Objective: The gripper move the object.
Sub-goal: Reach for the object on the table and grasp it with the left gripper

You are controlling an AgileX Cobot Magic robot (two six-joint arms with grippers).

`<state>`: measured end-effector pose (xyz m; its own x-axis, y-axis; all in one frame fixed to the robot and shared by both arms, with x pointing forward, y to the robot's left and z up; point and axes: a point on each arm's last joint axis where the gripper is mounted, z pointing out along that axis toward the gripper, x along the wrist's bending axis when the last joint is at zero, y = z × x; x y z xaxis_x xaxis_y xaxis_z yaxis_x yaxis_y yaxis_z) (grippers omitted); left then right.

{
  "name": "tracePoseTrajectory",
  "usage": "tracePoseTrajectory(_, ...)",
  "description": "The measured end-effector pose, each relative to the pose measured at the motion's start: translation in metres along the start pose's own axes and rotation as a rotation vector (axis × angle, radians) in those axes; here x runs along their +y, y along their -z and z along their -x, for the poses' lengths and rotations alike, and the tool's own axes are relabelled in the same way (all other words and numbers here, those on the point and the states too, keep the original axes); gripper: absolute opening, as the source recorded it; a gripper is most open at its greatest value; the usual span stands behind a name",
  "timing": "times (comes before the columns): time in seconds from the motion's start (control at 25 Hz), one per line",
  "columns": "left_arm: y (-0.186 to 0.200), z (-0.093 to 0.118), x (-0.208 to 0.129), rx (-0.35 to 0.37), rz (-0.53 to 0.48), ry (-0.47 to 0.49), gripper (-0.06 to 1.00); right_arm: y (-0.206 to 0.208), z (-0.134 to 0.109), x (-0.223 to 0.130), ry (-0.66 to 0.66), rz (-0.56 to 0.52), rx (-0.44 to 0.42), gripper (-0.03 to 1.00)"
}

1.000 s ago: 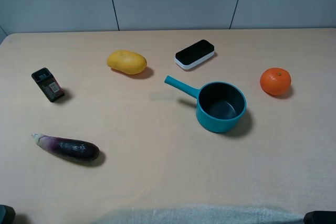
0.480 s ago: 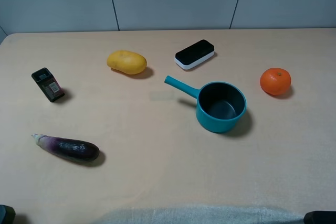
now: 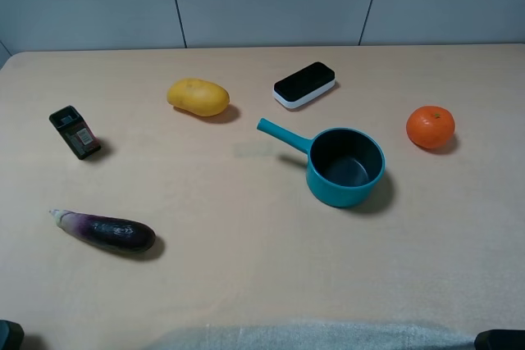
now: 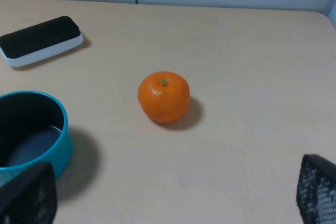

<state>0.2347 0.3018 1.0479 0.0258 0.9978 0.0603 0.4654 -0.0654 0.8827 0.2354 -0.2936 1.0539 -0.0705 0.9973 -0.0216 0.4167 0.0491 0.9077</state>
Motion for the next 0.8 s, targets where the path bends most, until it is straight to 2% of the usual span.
tracePoseTrajectory(0.8,0.0000,-0.0002,0.0000,0.003,0.000,-0.001,0.99,0.0000,0.0000,0.0000,0.000,0.000,0.000,0.69)
